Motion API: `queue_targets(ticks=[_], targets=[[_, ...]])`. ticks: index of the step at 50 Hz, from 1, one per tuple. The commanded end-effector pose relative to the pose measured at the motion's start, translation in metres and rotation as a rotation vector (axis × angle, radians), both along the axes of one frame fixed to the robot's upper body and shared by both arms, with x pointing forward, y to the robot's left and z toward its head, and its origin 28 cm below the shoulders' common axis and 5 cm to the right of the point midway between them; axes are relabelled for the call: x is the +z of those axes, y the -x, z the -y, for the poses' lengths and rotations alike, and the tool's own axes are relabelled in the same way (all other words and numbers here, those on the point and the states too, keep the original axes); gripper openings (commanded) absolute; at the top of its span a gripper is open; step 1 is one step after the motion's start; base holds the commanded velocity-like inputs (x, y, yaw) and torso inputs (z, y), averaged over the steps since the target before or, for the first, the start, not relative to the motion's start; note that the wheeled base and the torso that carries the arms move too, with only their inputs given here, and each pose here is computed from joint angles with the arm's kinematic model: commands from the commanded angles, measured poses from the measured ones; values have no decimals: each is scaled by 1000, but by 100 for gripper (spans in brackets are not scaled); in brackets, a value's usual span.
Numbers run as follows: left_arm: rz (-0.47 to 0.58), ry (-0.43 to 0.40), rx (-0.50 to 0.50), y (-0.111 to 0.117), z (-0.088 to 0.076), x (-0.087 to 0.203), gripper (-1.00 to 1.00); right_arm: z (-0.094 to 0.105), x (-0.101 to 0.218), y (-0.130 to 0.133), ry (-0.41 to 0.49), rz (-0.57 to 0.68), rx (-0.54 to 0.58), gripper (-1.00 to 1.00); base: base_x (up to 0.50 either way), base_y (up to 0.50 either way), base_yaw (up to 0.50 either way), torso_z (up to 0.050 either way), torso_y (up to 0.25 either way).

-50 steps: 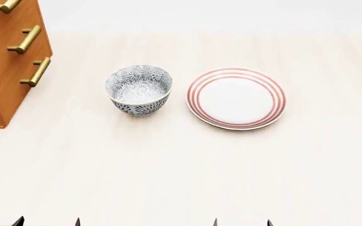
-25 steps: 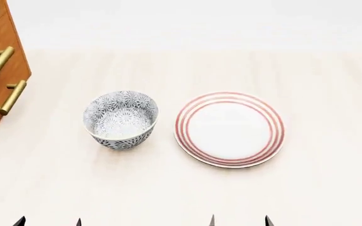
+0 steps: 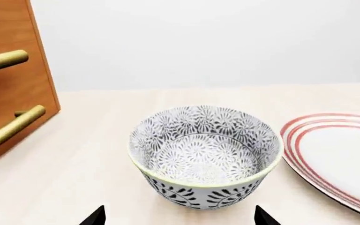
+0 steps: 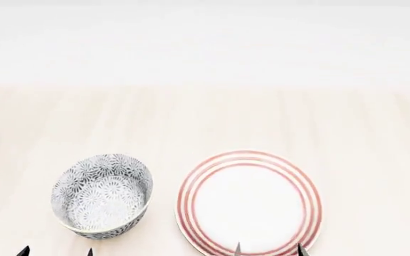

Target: Open the top drawer of the cabinet.

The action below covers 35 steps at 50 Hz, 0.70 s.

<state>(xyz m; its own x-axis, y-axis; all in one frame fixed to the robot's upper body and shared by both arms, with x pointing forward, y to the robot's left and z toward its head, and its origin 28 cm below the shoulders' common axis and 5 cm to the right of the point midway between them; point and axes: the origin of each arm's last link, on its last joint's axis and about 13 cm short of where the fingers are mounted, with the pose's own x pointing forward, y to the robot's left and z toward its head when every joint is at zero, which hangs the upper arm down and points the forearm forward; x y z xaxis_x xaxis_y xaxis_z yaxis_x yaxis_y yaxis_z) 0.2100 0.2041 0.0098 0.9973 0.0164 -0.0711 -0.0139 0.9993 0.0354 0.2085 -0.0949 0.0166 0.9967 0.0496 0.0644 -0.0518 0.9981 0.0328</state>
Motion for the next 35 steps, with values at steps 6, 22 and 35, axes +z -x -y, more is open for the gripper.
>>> queue_targets(ticks=[6, 22, 35], targets=[[17, 13, -3, -1, 0, 0, 100, -1, 1, 0, 2, 13, 10, 100, 500, -23, 0, 0, 3], [19, 11, -2, -1, 0, 2, 100, 0, 2, -1, -5, 12, -1, 100, 449, -1, 0, 0, 0], [19, 9, 0, -1, 0, 2, 100, -1, 4, 0, 5, 47, 23, 100, 0, 307, 0, 0, 0]])
